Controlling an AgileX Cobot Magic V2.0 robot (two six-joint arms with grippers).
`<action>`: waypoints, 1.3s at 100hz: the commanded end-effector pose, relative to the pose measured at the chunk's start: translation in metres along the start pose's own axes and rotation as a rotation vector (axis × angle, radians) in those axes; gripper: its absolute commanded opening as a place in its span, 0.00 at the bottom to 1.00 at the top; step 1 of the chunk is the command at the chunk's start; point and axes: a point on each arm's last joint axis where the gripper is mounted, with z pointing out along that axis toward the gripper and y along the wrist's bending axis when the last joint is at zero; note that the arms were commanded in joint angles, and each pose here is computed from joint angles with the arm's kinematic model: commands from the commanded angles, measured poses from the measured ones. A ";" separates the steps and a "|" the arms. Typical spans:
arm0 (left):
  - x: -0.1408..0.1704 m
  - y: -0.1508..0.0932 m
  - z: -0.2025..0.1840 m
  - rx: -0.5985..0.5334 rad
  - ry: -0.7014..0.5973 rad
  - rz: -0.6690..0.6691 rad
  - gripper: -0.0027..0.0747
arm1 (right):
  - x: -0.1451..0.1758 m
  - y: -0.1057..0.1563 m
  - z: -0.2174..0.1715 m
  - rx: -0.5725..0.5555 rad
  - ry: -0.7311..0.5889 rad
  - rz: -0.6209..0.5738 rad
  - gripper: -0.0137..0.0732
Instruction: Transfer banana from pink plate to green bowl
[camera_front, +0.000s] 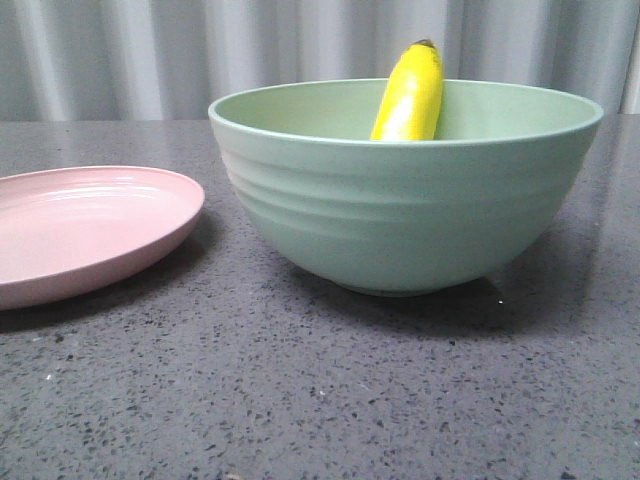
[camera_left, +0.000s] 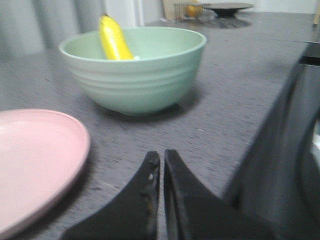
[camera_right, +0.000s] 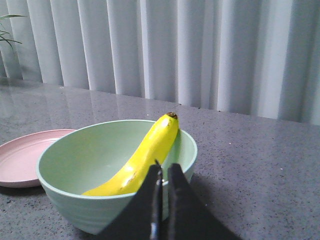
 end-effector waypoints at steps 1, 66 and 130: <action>-0.015 0.007 0.000 -0.098 -0.178 0.072 0.01 | -0.015 -0.001 -0.001 0.020 -0.099 -0.019 0.07; 0.003 0.039 -0.014 -0.772 -0.202 0.028 0.01 | -0.015 -0.001 -0.001 0.020 -0.099 -0.019 0.07; 0.032 0.041 -0.015 -0.858 0.026 -0.258 0.01 | -0.015 -0.001 -0.001 0.020 -0.099 -0.019 0.07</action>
